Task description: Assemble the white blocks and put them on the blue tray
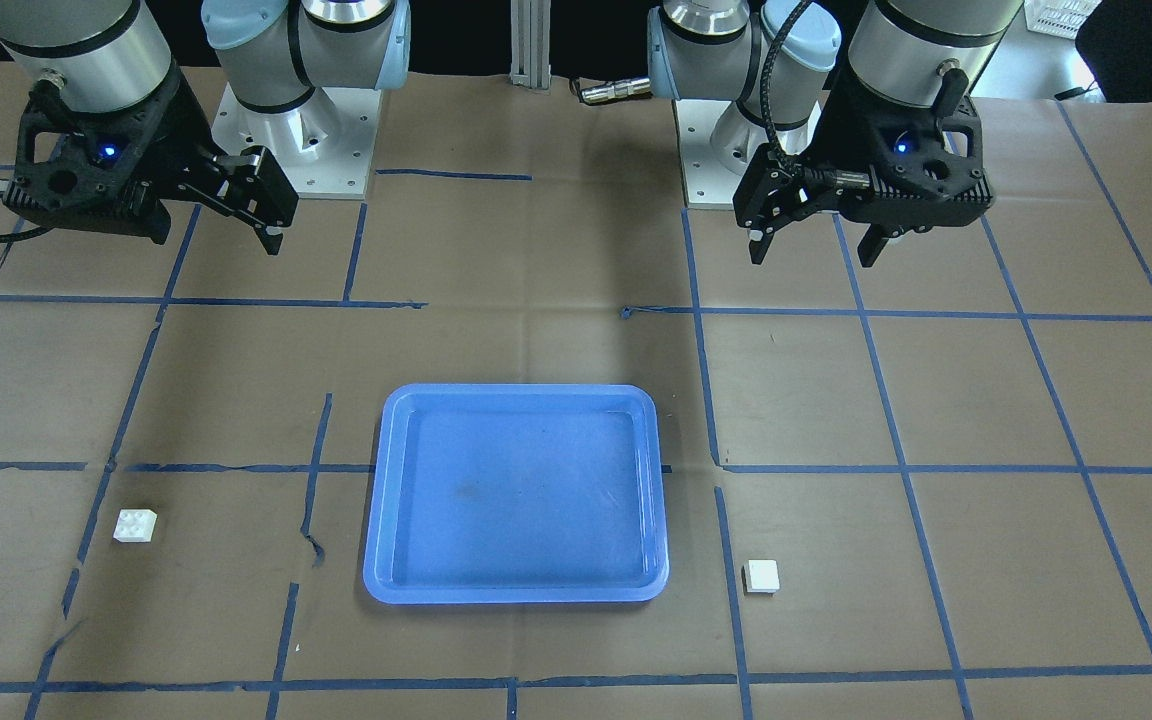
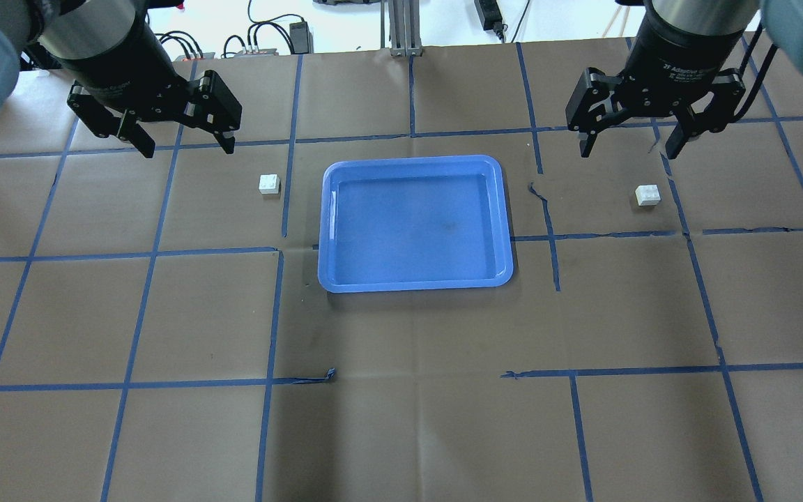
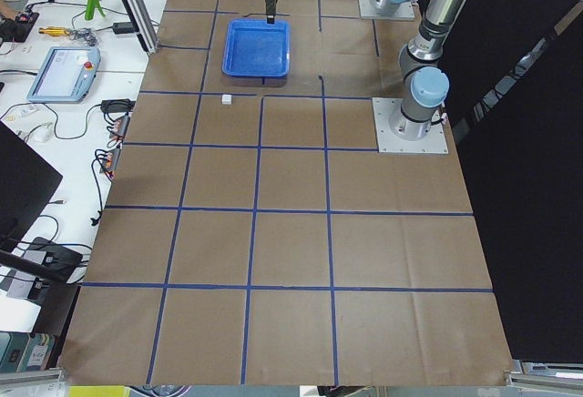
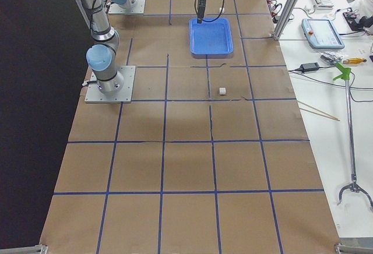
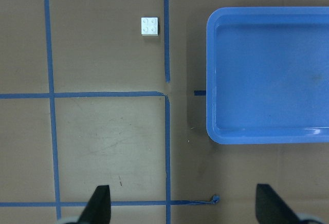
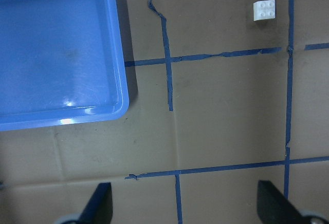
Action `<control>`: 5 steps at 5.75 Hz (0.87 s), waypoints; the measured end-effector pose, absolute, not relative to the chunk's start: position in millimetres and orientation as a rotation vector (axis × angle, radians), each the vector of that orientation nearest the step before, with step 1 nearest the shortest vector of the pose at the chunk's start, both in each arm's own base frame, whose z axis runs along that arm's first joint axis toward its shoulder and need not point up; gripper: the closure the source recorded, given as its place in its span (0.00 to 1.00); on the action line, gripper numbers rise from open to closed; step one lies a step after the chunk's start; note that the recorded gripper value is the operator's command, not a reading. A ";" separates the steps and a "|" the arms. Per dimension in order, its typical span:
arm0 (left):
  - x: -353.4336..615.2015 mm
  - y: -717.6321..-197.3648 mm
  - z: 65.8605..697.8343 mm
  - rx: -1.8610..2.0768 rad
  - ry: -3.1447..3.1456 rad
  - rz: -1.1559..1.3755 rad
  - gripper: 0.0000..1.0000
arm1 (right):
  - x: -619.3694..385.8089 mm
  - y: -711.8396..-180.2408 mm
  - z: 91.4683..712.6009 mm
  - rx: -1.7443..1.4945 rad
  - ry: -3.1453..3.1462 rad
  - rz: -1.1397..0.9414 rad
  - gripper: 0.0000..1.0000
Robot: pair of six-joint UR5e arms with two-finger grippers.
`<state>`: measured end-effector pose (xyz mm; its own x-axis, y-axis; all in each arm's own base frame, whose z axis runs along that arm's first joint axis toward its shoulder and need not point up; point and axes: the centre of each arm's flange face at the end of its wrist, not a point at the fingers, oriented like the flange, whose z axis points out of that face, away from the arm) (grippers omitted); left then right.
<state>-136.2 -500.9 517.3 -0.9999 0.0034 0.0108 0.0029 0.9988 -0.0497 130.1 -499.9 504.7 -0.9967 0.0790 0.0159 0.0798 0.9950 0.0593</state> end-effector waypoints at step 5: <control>-104.5 -525.6 504.4 0.097 -3.141 0.034 0.01 | 105.1 -511.3 502.6 1.108 -2.934 -0.068 0.00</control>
